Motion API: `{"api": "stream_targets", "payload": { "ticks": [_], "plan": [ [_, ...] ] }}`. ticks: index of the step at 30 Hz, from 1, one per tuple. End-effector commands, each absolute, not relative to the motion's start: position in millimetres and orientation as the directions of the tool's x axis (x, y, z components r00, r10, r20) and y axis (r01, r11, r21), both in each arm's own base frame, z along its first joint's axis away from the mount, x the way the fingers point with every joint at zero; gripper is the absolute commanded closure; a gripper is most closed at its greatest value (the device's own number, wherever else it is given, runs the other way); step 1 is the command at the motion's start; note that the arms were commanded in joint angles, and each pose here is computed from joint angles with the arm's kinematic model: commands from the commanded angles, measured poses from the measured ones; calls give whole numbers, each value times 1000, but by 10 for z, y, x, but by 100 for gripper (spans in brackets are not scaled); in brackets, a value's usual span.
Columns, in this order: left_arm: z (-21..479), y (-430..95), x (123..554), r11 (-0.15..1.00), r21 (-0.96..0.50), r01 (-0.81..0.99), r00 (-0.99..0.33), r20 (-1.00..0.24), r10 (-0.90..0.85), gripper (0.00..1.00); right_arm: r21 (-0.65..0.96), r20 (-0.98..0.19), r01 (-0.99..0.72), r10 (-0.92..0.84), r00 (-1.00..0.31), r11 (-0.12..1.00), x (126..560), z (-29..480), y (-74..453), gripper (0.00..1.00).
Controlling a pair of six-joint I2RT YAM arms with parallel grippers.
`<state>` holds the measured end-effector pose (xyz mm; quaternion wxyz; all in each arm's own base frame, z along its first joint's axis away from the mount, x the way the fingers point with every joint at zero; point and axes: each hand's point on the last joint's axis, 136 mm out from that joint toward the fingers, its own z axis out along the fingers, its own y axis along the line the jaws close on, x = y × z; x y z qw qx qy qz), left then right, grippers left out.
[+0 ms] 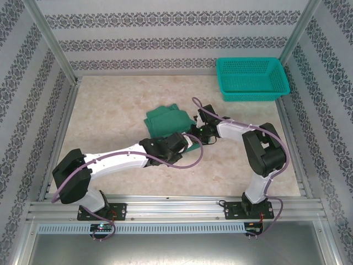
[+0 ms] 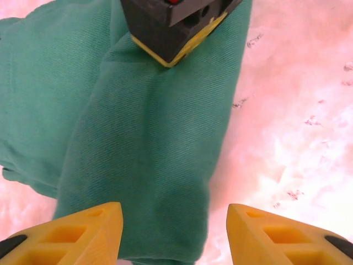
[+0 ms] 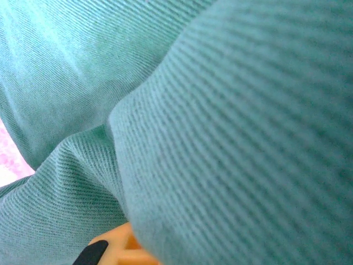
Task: Roll up the long pants
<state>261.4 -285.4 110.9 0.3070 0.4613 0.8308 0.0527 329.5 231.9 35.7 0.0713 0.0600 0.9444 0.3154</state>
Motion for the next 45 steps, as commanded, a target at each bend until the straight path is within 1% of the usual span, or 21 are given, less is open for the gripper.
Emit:
{"api": "stream_targets", "payload": {
  "ticks": [1,3,5,7,10,13,16,18,21,25,28,29,30,32,33,34,35,41,44,45],
  "plan": [
    [861,-2900,2606,422,506,752,-290,-321,902,47,443,32,191,198,-980,876,2905,-83,1871,97],
    [729,-2958,2594,353,533,769,-251,-256,934,44,440,34,198,204,-978,876,2872,-90,1835,97],
    [604,-3046,2589,284,564,776,-205,-200,958,36,439,26,199,209,-978,877,2869,-79,1810,97],
    [563,-3137,2606,250,579,776,-176,-183,967,35,441,25,197,208,-978,876,2866,-71,1814,97],
    [553,-3226,2672,232,593,771,-157,-177,972,33,453,17,195,210,-977,870,2886,-53,1830,97],
    [513,-3228,2794,175,640,748,-136,-110,985,32,461,18,189,204,-979,867,2894,-50,1853,97],
    [412,-3176,2925,151,647,748,-145,-63,987,31,466,16,185,201,-980,865,2906,-51,1863,98],
    [361,-3104,3034,159,646,747,-171,-44,984,31,465,17,185,200,-980,866,2907,-50,1859,98],
    [260,-2926,3181,214,603,769,-241,-37,970,27,465,14,185,202,-979,866,2903,-40,1845,98],
    [179,-2591,3371,340,525,780,-371,-49,927,28,458,12,192,210,-978,868,2899,-37,1795,98],
    [103,-2381,3441,395,474,787,-434,-29,900,30,457,10,198,218,-976,867,2908,-31,1774,98],
    [75,-2320,3471,414,456,788,-457,-17,889,32,460,9,199,219,-976,865,2914,-30,1777,99],
    [52,-2284,3506,431,446,785,-477,-9,879,38,461,10,203,223,-975,864,2916,-35,1777,99],
    [-14,-2279,3518,463,388,797,-499,-8,867,53,470,13,207,228,-974,858,2921,-42,1794,100],
    [-54,-2291,3521,469,375,800,-503,-8,864,66,472,16,208,227,-974,857,2922,-42,1804,100],
    [-101,-2327,3482,467,344,814,-495,-9,869,86,475,19,208,226,-974,855,2917,-42,1809,100],
    [-120,-2338,3476,470,337,816,-496,-11,868,100,476,17,207,226,-974,855,2923,-36,1810,100],
    [-171,-2447,3255,479,251,841,-487,-33,873,100,467,0,209,236,-972,859,2932,11,1756,100],
    [-45,-2562,3083,506,171,845,-502,-73,862,100,467,-23,221,261,-965,856,3019,91,1688,100],
    [4,-2600,3019,517,139,845,-509,-89,856,100,484,-48,220,277,-960,847,3073,169,1668,98]
  ]
}}
